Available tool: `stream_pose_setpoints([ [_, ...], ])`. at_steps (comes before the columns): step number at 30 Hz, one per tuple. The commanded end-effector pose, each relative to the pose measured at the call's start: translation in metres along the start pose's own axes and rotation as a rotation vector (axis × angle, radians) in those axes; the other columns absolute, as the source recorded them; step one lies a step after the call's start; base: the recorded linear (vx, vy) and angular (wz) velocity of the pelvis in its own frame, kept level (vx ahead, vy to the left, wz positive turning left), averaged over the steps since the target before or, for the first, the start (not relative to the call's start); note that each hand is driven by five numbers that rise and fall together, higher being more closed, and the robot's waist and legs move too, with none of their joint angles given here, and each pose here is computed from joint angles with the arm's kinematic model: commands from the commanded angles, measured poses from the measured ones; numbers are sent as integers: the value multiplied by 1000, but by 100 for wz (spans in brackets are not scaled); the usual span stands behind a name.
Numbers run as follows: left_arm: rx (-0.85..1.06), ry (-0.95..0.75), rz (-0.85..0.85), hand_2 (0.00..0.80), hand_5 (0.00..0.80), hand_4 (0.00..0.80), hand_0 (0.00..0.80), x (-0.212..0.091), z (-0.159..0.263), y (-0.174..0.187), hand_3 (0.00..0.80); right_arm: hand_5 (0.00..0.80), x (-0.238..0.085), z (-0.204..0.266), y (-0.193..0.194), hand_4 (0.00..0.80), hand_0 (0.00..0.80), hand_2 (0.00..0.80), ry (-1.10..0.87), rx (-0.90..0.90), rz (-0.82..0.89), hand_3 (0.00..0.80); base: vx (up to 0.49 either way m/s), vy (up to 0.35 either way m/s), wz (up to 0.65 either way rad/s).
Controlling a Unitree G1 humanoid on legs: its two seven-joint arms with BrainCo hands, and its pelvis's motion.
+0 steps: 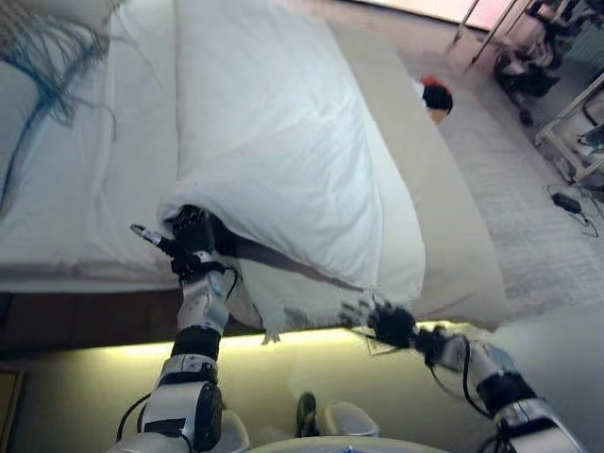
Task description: Make the bed neatly
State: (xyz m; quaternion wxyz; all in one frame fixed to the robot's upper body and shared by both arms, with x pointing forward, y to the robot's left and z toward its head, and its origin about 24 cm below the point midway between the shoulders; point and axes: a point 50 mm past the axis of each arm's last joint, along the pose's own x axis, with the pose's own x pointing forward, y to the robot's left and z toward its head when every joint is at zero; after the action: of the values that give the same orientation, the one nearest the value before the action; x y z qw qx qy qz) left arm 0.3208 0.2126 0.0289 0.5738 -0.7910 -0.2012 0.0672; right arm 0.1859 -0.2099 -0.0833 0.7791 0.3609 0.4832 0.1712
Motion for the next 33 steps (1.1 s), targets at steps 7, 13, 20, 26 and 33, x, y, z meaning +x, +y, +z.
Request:
stream_pose_setpoints([
  [7,36,-23,-289,0,0,0,0,30,39,-52,0,0,-10,-56,-46,0,0,0,-95,333,-131,0,-46,26,-3],
  [13,43,-109,-288,0,0,0,0,33,38,-66,0,0,-5,-53,-50,0,0,0,-176,407,-179,0,-81,-1,5],
  [20,42,-123,-213,0,0,0,0,28,37,-59,0,0,17,-28,-32,0,0,0,-244,387,-128,0,-114,11,11],
  [26,71,-86,-181,0,0,0,0,24,53,-48,0,0,37,-14,-11,0,0,0,-240,327,-62,0,-199,1,8],
  [33,98,-110,-146,0,0,0,0,18,60,-39,0,0,28,-21,-22,0,0,0,-205,322,-98,0,-152,-116,33],
])
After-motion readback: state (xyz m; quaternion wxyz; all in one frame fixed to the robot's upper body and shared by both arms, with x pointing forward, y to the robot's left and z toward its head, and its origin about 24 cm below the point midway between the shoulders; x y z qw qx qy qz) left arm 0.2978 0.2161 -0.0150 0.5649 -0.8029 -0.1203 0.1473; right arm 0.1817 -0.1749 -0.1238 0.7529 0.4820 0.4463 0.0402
